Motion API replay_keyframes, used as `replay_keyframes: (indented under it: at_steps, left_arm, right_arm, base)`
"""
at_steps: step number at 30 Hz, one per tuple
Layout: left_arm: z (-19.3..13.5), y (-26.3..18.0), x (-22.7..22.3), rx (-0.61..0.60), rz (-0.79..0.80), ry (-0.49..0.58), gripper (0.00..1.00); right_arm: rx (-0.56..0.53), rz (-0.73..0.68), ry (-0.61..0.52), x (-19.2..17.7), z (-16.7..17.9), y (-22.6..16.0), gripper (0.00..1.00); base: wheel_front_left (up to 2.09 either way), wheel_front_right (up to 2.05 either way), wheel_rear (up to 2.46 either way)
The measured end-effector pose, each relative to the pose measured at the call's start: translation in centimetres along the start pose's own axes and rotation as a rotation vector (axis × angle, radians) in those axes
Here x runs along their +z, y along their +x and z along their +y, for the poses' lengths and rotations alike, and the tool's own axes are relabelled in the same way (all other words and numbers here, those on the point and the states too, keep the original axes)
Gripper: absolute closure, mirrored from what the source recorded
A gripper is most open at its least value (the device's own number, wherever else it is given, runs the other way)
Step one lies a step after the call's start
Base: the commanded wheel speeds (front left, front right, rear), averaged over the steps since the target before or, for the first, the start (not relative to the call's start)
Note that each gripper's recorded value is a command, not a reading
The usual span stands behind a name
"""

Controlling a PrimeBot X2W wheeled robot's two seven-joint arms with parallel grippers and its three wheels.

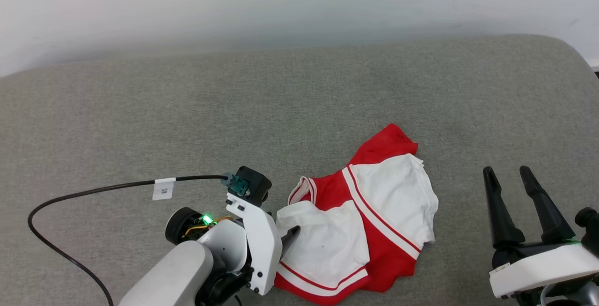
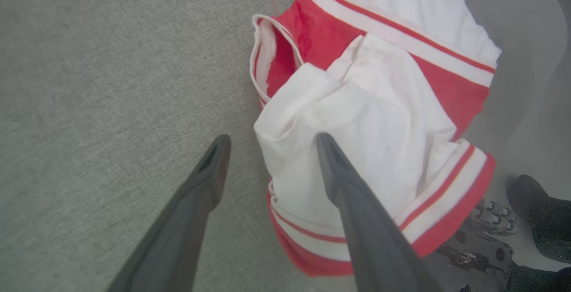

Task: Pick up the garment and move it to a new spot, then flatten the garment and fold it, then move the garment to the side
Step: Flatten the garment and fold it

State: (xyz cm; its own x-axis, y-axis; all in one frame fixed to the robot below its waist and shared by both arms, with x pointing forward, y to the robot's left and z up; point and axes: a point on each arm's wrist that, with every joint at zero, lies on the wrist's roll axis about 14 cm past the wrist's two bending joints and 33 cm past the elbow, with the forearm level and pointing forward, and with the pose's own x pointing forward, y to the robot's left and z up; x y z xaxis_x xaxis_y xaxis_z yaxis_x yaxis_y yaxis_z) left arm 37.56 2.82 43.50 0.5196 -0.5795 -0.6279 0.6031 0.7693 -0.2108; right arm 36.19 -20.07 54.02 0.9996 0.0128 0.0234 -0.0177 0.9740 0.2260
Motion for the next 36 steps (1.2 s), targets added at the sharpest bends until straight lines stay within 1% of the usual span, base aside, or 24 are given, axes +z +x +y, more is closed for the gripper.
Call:
replay_keyframes:
  at_steps: [1, 2, 3, 4, 8, 11, 14, 16, 18, 21, 23, 25, 27, 29, 32, 33, 34, 36]
  left_arm:
    - [-0.2, 0.2, -0.2, -0.012, 0.016, -0.004, 0.00]
    - [-0.4, 0.4, -0.5, -0.026, 0.028, -0.009, 0.10]
    - [-0.6, 0.5, -0.4, -0.033, 0.027, -0.011, 0.59]
    - [-0.6, 0.5, -0.5, -0.035, 0.032, -0.009, 1.00]
    - [-0.2, 0.2, 1.0, -0.023, -0.023, 0.011, 1.00]
    - [0.8, -0.7, 2.6, 0.032, -0.103, 0.026, 1.00]
    - [3.4, -2.3, 4.4, 0.140, -0.198, 0.010, 1.00]
    - [5.7, -3.8, 4.9, 0.232, -0.253, -0.023, 1.00]
    - [8.0, -5.4, 4.4, 0.326, -0.293, -0.081, 1.00]
    - [11.1, -7.8, 2.0, 0.460, -0.312, -0.204, 1.00]
    - [12.7, -9.0, -0.7, 0.543, -0.293, -0.291, 1.00]
    - [13.5, -10.0, -4.1, 0.606, -0.257, -0.400, 1.00]
    - [13.4, -10.4, -7.8, 0.642, -0.195, -0.495, 1.00]
    - [12.3, -10.1, -11.0, 0.636, -0.129, -0.584, 1.00]
    - [11.0, -9.3, -13.1, 0.606, -0.091, -0.656, 1.00]
    - [11.0, -9.2, -13.1, 0.604, -0.101, -0.657, 0.66]
    - [11.1, -9.2, -12.9, 0.611, -0.122, -0.654, 0.00]
    - [11.3, -9.2, -12.0, 0.625, -0.180, -0.635, 0.00]
  right_arm:
    - [-0.005, 0.002, 0.000, -0.1, -0.2, 0.0, 0.00]
    - [-0.009, 0.005, 0.000, -0.2, -0.3, 0.0, 0.00]
    - [-0.013, 0.007, 0.000, -0.3, -0.4, 0.0, 0.00]
    - [-0.014, 0.008, 0.000, -0.3, -0.4, 0.0, 0.00]
    - [-0.016, 0.003, 0.000, -0.2, -0.5, 0.2, 0.00]
    - [-0.014, 0.001, 0.001, -0.2, -0.5, 0.3, 0.00]
    - [-0.002, 0.002, 0.006, -0.3, -0.2, 0.6, 0.00]
    - [0.005, 0.005, 0.007, -0.4, 0.0, 0.9, 0.00]
    - [0.014, 0.008, 0.007, -0.4, 0.3, 1.1, 0.00]
    - [0.031, 0.013, 0.008, -0.5, 0.8, 1.5, 0.00]
    - [0.042, 0.017, 0.009, -0.7, 1.2, 1.7, 0.00]
    - [0.049, 0.025, 0.010, -0.8, 1.4, 1.8, 0.00]
    - [0.052, 0.028, 0.011, -0.9, 1.5, 1.9, 0.00]
    - [0.056, 0.031, 0.011, -1.0, 1.6, 2.1, 0.00]
    - [0.063, 0.038, 0.012, -1.3, 1.8, 2.3, 0.00]
    - [0.065, 0.039, 0.009, -1.3, 1.9, 2.4, 0.00]
    - [0.068, 0.039, 0.008, -1.3, 2.0, 2.4, 0.00]
    - [0.073, 0.031, 0.003, -1.0, 2.2, 2.4, 0.00]
  base:
    - [0.00, 0.00, 0.00]
    - [0.00, 0.00, 0.00]
    - [0.00, 0.00, 0.00]
    - [0.00, 0.00, 0.00]
    - [0.00, 0.00, 0.00]
    - [0.00, 0.00, 0.00]
    - [0.00, 0.00, 0.00]
    - [0.00, 0.00, 0.00]
    - [0.00, 0.00, 0.00]
    - [0.00, 0.00, 0.00]
    - [0.00, 0.00, 0.00]
    - [0.00, 0.00, 0.00]
    - [0.00, 0.00, 0.00]
    - [0.00, 0.00, 0.00]
    - [0.00, 0.00, 0.00]
    - [0.00, 0.00, 0.00]
    - [0.00, 0.00, 0.00]
    - [0.00, 0.00, 0.00]
